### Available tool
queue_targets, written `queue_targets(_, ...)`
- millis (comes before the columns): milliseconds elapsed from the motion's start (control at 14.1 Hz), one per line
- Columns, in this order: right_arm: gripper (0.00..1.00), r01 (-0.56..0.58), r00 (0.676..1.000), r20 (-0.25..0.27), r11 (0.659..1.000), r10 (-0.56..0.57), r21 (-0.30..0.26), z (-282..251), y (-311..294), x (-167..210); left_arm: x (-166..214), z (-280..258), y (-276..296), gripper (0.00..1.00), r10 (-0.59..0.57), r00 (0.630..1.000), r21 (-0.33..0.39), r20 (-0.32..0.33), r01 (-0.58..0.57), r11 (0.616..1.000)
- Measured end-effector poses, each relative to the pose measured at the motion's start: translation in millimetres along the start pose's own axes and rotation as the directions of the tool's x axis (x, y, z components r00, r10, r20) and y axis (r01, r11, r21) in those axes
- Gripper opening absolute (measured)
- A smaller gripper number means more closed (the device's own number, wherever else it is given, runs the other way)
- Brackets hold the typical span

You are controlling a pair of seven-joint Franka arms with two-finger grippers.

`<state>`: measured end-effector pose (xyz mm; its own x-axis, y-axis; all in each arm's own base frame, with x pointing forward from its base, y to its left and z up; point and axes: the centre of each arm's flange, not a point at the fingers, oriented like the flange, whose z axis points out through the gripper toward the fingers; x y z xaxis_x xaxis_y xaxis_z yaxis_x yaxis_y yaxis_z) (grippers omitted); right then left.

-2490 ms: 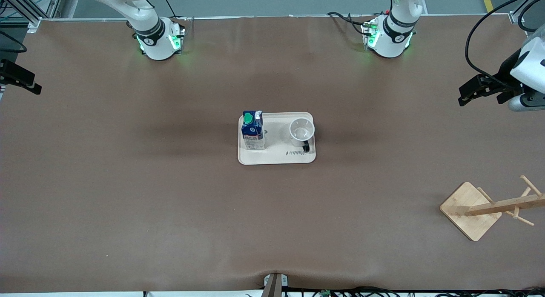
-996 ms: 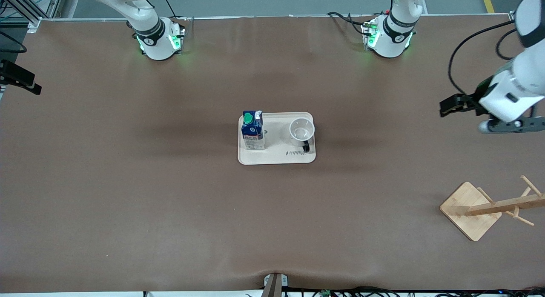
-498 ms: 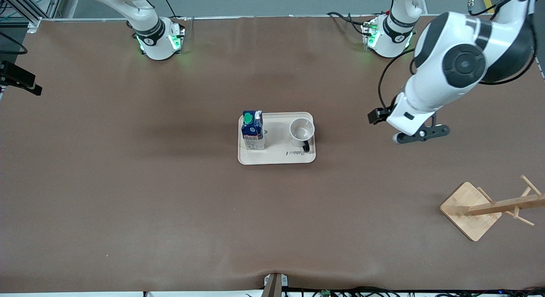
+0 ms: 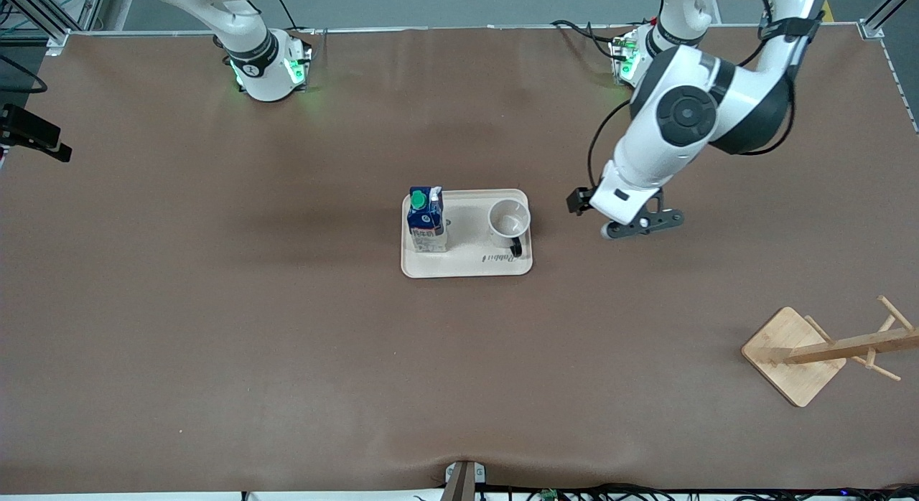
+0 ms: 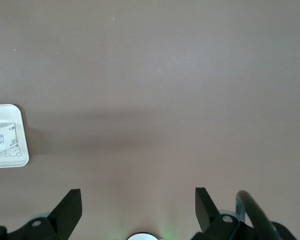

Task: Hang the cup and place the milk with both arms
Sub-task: 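Move the left gripper toward the white mug on the tray, then grasp the white mug rim with the left gripper while the right gripper approaches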

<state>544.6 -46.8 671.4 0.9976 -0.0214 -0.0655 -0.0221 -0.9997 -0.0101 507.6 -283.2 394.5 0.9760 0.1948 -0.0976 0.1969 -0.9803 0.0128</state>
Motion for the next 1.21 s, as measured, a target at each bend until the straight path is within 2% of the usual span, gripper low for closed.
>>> queue_targets(213, 1.00, 0.000, 1.000, -0.003, 1.000, 0.000, 0.000, 0, 0, 1, -18, 39, 34, 1.00, -0.005, 1.000, -0.042, -0.015, 0.004, 0.999)
queue_targets(427, 1.00, -0.001, 0.996, -0.093, 1.000, 0.000, -0.011, 4, 0, 22, -33, 79, 60, 1.00, -0.019, 0.999, -0.095, -0.036, 0.016, 0.995)
queue_targets(498, 1.00, -0.002, 0.995, -0.097, 1.000, 0.000, -0.014, 13, 0, 32, -36, 90, 65, 1.00, -0.019, 0.999, -0.106, -0.037, 0.015, 0.994)
queue_targets(640, 1.00, -0.002, 0.997, -0.080, 1.000, 0.000, -0.019, 32, -1, 46, -39, 109, 71, 1.00, -0.016, 0.999, -0.109, -0.028, 0.012, 0.994)
queue_targets(996, 1.00, 0.003, 0.998, -0.058, 1.000, -0.004, -0.020, 44, -4, 53, -46, 153, 78, 1.00, -0.049, 0.998, -0.048, -0.031, 0.048, 0.998)
queue_targets(1138, 1.00, 0.003, 1.000, -0.024, 1.000, -0.004, -0.018, 58, -4, 54, -49, 168, 82, 0.98, -0.066, 0.997, -0.050, -0.027, 0.065, 0.997)
queue_targets(1209, 1.00, 0.003, 1.000, 0.012, 1.000, -0.003, -0.017, 74, -4, 58, -52, 174, 85, 0.96, -0.068, 0.997, -0.049, -0.022, 0.067, 0.997)
